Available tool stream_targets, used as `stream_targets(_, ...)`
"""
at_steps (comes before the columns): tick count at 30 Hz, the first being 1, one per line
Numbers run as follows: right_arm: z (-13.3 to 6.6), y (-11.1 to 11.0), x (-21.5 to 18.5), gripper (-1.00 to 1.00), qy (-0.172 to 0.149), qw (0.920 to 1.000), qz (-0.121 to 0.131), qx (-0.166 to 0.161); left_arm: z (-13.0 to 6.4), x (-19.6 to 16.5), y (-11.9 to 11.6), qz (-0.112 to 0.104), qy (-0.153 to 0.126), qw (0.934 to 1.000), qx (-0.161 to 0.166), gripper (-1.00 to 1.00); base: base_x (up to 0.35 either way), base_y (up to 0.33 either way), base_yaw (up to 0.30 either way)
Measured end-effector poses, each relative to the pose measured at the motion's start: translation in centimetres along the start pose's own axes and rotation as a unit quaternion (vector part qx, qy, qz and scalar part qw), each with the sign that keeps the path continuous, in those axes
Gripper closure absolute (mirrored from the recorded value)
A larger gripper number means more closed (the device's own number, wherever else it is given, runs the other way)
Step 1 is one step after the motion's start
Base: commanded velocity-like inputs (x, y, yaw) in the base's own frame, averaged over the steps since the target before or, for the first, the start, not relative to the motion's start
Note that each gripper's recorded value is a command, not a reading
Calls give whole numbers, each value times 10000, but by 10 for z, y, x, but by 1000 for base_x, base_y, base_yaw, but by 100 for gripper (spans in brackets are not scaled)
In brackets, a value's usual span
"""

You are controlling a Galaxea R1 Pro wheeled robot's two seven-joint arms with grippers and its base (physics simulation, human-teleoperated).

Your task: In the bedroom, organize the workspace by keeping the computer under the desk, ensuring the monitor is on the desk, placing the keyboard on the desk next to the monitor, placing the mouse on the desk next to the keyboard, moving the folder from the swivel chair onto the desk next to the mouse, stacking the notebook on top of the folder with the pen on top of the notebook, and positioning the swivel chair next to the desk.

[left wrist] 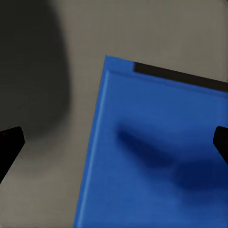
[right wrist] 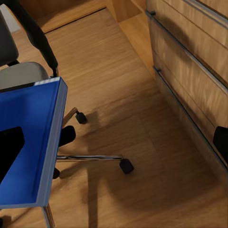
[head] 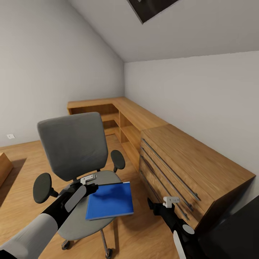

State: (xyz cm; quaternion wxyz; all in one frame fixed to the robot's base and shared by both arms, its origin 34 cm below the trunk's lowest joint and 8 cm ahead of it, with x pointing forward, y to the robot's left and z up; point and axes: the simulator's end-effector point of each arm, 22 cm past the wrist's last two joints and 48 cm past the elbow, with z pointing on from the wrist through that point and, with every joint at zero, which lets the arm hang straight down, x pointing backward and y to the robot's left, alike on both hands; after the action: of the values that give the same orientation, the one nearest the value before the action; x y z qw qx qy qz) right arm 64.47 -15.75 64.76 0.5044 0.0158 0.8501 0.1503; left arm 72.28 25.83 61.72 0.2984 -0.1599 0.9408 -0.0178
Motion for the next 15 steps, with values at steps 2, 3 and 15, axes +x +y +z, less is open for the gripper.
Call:
stream_targets(2, 0, 0, 0, -100, -3, 10000, 2, 0, 0, 0, 0, 9, -4, 10000, -5, -100, 0, 0, 3)
stream_targets(3, 0, 0, 0, -100, -3, 10000, 4, 1, 0, 0, 0, 9, -5, 10000, -5, -100, 0, 0, 20)
stream_targets(15, 0, 2, 0, -100, -14, 10000, 55, -1, 0, 0, 0, 5, -3, 10000, -3, -100, 0, 0, 144)
